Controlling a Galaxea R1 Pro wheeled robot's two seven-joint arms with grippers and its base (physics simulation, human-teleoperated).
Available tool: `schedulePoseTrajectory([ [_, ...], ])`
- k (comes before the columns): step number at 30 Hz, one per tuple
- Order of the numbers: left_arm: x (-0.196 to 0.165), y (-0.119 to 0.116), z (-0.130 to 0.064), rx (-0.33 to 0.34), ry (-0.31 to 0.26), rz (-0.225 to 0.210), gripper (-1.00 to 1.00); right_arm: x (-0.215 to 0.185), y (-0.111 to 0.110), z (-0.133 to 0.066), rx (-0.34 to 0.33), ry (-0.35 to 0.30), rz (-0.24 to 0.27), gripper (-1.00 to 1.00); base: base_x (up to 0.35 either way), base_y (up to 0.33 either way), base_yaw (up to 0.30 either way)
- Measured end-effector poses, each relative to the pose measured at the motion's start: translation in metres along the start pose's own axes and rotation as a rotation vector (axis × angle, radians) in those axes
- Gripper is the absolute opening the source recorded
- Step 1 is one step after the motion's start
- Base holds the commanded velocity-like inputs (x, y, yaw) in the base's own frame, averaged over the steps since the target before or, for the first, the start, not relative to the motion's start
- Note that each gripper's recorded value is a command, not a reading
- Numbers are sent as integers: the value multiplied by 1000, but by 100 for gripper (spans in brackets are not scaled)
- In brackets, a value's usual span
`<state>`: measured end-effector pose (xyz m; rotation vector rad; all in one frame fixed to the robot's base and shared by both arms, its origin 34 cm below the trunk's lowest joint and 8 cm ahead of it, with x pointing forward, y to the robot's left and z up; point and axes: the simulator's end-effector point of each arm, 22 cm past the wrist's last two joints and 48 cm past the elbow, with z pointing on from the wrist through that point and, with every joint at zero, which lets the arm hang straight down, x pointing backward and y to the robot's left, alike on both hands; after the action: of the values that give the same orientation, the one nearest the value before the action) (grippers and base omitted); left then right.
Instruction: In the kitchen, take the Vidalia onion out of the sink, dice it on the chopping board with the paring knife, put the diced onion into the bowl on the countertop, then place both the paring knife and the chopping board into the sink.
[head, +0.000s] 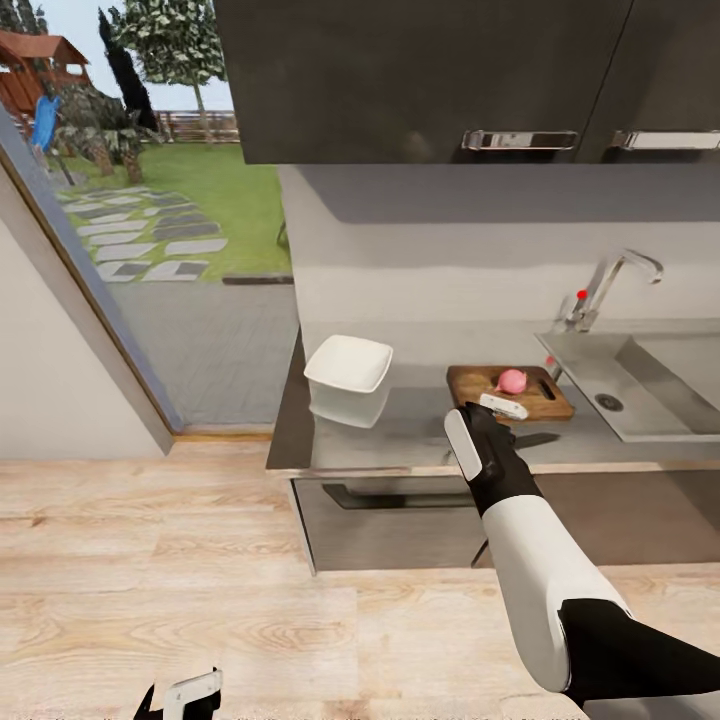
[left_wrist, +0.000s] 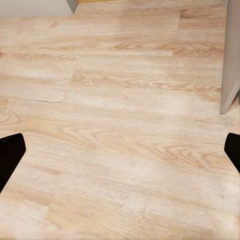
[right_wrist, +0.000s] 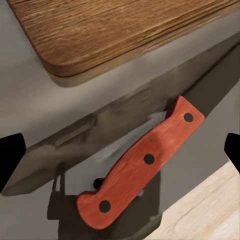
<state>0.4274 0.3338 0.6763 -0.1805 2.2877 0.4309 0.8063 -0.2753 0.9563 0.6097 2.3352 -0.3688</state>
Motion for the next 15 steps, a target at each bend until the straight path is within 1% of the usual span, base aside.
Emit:
schedulePoseTrajectory([
  [9,3,0,0,0,5,2,100,4,3,3,-9,6,-3,100,0,0,0],
  [10,6,5,0,-5,13,8,100,10,3,5,-14,17,3,100,0,0,0],
  [11,7,5,0,-4,18,11,100,12,3,7,-20,24,12,100,0,0,0],
  [15,11,6,0,-5,39,19,100,7,5,7,-46,21,67,100,0,0,0],
])
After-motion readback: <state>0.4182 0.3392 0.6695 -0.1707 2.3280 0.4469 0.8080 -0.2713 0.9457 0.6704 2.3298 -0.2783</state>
